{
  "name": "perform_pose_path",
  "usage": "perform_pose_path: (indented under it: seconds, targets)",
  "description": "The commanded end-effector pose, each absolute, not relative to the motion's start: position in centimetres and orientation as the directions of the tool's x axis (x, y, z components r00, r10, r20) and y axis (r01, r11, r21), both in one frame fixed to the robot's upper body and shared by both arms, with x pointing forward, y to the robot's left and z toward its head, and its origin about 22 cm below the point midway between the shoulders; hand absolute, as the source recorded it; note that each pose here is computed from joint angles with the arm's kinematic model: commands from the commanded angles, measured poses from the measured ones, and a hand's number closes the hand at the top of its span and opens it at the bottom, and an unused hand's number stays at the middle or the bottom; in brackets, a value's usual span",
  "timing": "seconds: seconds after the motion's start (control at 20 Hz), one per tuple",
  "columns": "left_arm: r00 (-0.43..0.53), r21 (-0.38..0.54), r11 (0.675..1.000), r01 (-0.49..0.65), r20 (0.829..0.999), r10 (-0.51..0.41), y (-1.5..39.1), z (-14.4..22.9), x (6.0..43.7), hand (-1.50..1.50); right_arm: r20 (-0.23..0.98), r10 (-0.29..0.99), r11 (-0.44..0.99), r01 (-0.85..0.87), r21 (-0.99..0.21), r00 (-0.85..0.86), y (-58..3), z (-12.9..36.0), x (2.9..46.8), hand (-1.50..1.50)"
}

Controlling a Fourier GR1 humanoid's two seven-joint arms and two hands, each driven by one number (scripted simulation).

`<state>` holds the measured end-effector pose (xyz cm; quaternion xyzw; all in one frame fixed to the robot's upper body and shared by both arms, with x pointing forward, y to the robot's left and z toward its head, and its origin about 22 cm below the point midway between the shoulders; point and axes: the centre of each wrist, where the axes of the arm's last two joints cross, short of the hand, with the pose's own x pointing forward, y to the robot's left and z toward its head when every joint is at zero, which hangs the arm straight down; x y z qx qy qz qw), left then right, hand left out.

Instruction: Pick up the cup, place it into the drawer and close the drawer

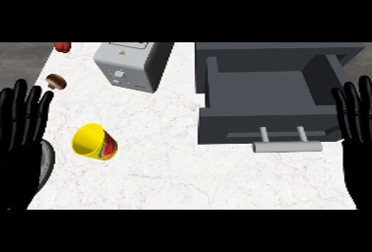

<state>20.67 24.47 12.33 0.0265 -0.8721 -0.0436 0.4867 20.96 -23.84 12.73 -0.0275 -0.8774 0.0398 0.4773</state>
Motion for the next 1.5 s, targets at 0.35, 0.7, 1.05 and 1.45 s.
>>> perform_pose_path:
  seconds: [0.35, 0.7, 1.05, 1.45]
  targets:
    - [-0.320, -0.117, 0.911, 0.394, 0.912, 0.255, 27.6, 9.9, 20.9, -1.50, 0.880, 0.161, 0.981, -0.030, -0.194, -0.446, -24.4, 12.3, 20.6, -1.50]
    - [-0.237, -0.171, 0.905, 0.389, 0.931, 0.277, 33.1, 9.4, 21.0, -1.50, 0.877, 0.159, 0.981, -0.025, -0.191, -0.453, -24.9, 12.6, 20.7, -1.50]
    - [-0.190, -0.133, 0.952, 0.276, 0.963, 0.189, 33.6, 4.3, 21.4, -1.50, 0.880, 0.155, 0.981, -0.037, -0.191, -0.449, -25.7, 12.4, 21.3, -1.50]
    - [-0.153, -0.073, 0.985, 0.155, 0.984, 0.096, 36.2, -0.3, 24.3, -1.50, 0.872, 0.168, 0.977, -0.040, -0.209, -0.459, -27.1, 12.1, 21.4, -1.50]
